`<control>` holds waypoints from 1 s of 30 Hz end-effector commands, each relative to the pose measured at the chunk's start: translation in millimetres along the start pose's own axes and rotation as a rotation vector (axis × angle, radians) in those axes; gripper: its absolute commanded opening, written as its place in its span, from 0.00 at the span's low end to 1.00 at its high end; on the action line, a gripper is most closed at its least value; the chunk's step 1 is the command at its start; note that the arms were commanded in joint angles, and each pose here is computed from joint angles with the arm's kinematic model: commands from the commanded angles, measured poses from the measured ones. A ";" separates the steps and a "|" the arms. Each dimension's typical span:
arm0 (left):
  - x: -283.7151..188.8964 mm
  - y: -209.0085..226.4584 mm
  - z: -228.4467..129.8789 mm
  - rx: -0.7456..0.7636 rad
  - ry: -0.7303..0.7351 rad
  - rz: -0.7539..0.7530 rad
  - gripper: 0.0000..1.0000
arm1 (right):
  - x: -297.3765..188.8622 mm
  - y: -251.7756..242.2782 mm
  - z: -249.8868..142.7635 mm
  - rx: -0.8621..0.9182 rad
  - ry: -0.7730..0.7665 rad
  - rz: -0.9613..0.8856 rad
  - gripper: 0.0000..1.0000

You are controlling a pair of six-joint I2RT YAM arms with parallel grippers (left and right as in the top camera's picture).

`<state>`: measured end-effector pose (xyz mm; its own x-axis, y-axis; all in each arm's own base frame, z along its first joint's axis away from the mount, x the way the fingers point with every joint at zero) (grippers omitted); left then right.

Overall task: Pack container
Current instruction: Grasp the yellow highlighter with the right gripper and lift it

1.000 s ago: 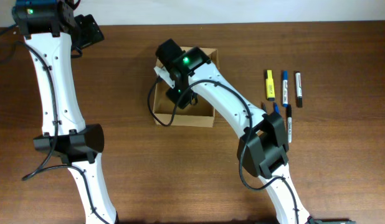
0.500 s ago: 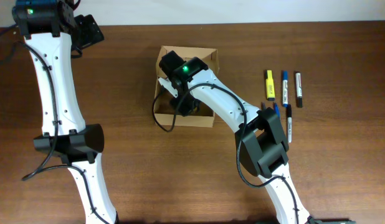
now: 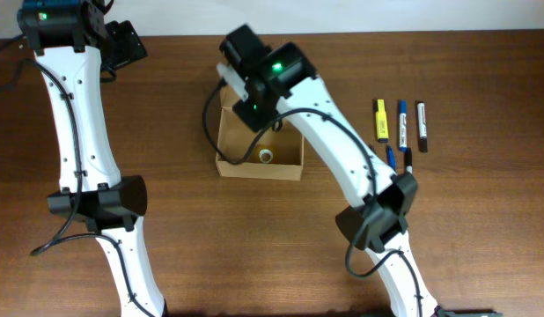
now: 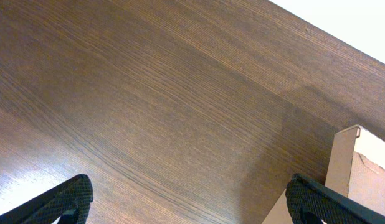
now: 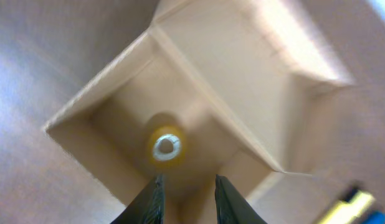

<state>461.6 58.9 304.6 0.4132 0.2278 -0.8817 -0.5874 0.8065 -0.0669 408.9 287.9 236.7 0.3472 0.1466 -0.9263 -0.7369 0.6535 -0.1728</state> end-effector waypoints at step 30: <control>-0.8 1.6 1.6 0.001 -0.006 0.002 1.00 | 89.3 -210.5 -218.4 0.857 0.306 -0.065 0.41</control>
<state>461.6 58.9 304.6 0.4132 0.2278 -0.8817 -0.5874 0.8065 -0.0669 471.6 0.4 133.5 0.1398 -0.0473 -0.9891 0.0010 0.9989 -0.0477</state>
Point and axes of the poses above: each gripper's point midway between its finger pads, its own x axis out along the fingers, its own y axis along the line the jaws close on, z = x × y, the point moved 4 cm from there along -x, back along the fingers, and after that the axes turned 7 degrees about -x, right-handed, at the moved point
